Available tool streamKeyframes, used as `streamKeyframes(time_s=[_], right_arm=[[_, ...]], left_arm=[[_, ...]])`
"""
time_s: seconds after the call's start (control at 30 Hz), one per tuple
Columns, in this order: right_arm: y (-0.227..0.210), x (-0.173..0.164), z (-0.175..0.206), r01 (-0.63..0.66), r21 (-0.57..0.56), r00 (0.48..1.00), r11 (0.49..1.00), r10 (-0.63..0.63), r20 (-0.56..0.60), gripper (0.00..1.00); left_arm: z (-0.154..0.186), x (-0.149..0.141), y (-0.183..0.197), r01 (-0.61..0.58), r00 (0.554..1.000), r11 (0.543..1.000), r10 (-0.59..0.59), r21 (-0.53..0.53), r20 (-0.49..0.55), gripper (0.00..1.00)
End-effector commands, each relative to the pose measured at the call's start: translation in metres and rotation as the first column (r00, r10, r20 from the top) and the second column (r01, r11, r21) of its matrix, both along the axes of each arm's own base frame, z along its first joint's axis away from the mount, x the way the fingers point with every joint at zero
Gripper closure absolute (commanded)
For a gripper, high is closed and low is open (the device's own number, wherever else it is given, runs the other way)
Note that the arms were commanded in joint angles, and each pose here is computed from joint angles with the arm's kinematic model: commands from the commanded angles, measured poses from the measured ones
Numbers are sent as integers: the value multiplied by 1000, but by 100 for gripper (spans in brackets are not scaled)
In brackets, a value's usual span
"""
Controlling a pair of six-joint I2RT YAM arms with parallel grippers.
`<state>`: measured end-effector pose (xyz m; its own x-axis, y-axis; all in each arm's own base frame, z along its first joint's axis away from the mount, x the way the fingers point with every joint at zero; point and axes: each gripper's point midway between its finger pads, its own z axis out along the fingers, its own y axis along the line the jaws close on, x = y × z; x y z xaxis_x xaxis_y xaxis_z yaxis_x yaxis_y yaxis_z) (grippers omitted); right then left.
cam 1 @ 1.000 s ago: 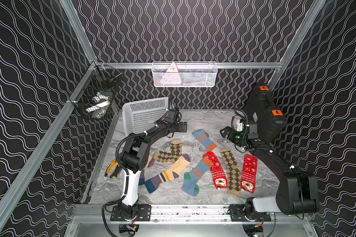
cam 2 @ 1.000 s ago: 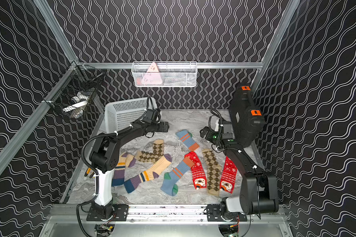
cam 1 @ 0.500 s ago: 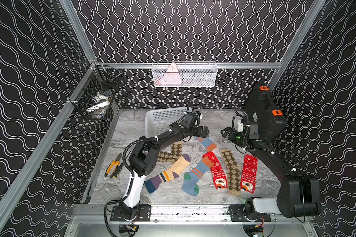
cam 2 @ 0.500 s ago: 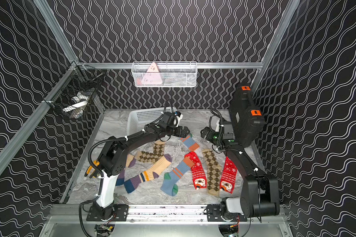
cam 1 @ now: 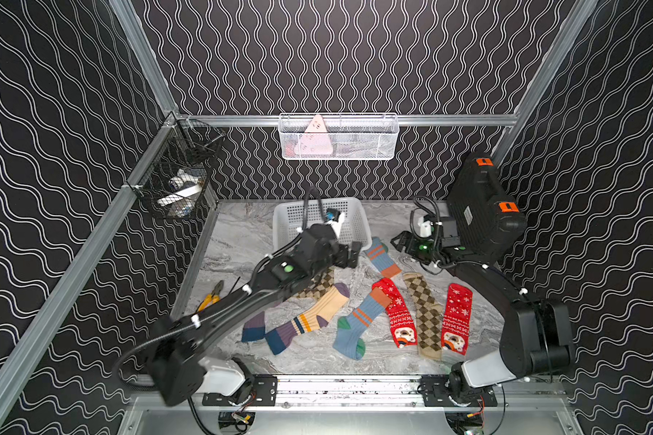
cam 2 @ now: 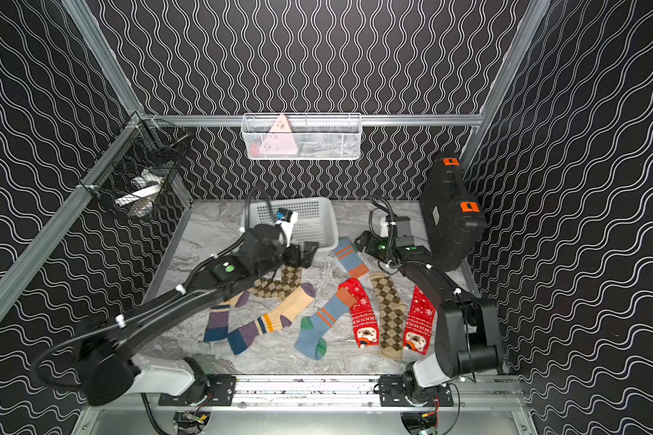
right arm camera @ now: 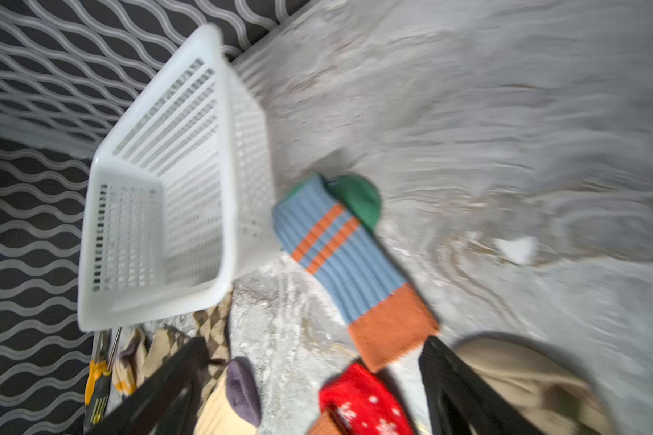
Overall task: Place the socks together as a pair
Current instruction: Move the bin to the center of the board.
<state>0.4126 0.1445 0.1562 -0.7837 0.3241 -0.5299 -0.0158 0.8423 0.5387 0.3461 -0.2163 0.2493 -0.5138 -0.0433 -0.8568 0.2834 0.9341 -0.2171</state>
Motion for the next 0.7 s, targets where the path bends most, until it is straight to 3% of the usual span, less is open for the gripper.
streamKeyframes(time_s=[0.0, 0.17, 0.4, 0.67], right_arm=[[17, 11, 2, -13, -44, 1000, 999, 13, -1, 9], [22, 35, -12, 43, -93, 999, 995, -46, -25, 12], [40, 55, -38, 24, -96, 997, 995, -31, -72, 13], [41, 61, -38, 22, -106, 998, 994, -29, -59, 13]], left_arm=[[-42, -4, 82, -260, 964, 966, 259, -1, -62, 1], [-95, 2, 126, -345, 927, 933, 321, -102, -193, 1], [-119, 37, 101, -252, 948, 954, 209, -163, -239, 1], [-126, 81, 74, -166, 968, 967, 123, -193, -217, 1]])
